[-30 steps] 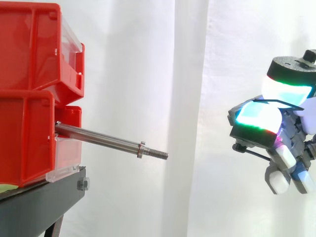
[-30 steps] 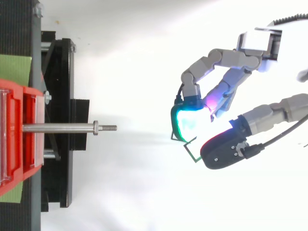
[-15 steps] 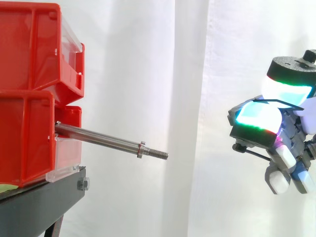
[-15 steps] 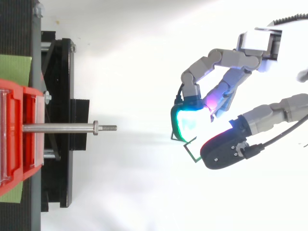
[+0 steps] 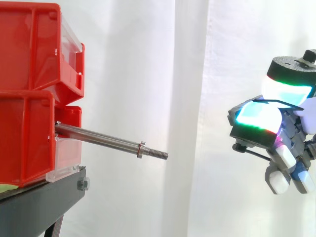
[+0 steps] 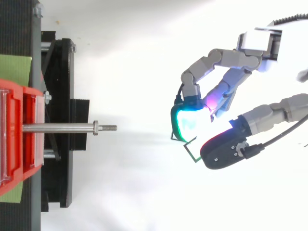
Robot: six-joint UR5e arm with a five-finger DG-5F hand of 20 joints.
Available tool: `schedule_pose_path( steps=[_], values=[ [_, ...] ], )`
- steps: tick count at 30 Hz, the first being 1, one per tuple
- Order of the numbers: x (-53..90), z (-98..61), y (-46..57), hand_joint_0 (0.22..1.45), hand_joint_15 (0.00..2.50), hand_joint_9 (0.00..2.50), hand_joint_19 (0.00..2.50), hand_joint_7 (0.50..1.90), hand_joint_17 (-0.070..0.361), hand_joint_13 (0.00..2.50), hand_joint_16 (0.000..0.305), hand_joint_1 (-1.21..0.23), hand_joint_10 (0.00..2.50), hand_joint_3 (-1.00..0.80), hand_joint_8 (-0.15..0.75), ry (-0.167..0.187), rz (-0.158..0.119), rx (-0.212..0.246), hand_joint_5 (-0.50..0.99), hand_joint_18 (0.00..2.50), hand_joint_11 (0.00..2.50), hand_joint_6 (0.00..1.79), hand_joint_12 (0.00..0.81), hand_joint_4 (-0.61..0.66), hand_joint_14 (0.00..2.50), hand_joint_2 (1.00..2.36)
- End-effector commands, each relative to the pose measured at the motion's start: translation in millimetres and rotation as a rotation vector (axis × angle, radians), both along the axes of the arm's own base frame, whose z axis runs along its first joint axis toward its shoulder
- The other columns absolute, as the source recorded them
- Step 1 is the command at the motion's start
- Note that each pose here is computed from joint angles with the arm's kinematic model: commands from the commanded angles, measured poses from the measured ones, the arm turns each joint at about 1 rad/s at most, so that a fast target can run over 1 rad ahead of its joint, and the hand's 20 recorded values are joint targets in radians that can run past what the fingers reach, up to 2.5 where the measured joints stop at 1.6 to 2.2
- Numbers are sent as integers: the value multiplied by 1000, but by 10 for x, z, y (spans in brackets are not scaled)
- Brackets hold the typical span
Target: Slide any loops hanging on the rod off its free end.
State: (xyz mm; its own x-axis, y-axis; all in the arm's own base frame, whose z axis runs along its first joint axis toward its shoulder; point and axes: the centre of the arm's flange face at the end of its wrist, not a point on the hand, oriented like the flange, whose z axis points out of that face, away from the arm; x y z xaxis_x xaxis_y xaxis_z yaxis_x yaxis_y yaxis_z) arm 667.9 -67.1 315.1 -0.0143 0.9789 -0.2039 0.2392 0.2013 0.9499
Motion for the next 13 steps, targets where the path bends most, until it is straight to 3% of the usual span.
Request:
schedule_pose_path(
  steps=[1,13],
  values=[
    [1,0,7,619,233,998,427,1116,102,927,45,-734,15,-205,298,0,1,0,-166,964,495,910,294,-91,9,1018],
    [0,0,-4,619,231,1002,426,1118,102,933,45,-734,17,-202,299,0,-1,0,-165,965,496,910,292,-88,9,1018]
  ],
)
